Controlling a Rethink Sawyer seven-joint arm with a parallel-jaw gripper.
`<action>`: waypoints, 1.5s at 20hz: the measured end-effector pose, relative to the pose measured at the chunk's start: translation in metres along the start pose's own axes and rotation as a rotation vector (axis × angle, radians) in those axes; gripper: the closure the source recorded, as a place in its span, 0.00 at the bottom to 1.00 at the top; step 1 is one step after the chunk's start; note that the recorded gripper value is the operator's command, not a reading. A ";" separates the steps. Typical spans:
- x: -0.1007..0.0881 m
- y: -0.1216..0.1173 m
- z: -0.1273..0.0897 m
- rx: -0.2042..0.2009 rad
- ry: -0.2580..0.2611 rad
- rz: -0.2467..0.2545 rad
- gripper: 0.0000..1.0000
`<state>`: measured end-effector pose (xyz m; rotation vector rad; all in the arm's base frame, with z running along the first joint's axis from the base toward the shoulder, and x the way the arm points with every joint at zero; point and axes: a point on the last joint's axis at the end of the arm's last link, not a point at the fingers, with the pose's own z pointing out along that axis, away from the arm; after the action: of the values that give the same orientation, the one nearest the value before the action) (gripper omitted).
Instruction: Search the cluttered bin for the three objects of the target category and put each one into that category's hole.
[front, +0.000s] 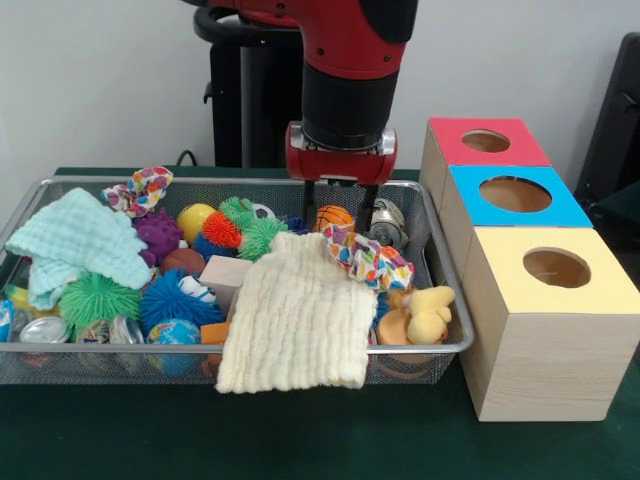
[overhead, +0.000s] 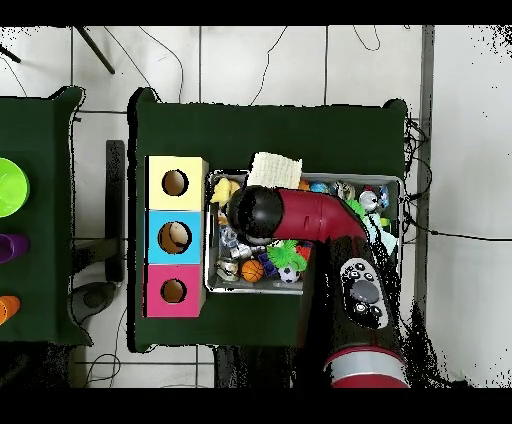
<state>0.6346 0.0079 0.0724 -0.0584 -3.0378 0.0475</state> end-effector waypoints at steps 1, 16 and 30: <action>-0.001 -0.001 0.000 0.000 -0.006 0.002 0.00; -0.008 -0.004 0.006 0.003 -0.112 0.020 0.00; 0.004 0.007 0.012 0.005 -0.101 0.031 0.00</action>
<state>0.6292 0.0146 0.0612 -0.1060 -3.1375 0.0628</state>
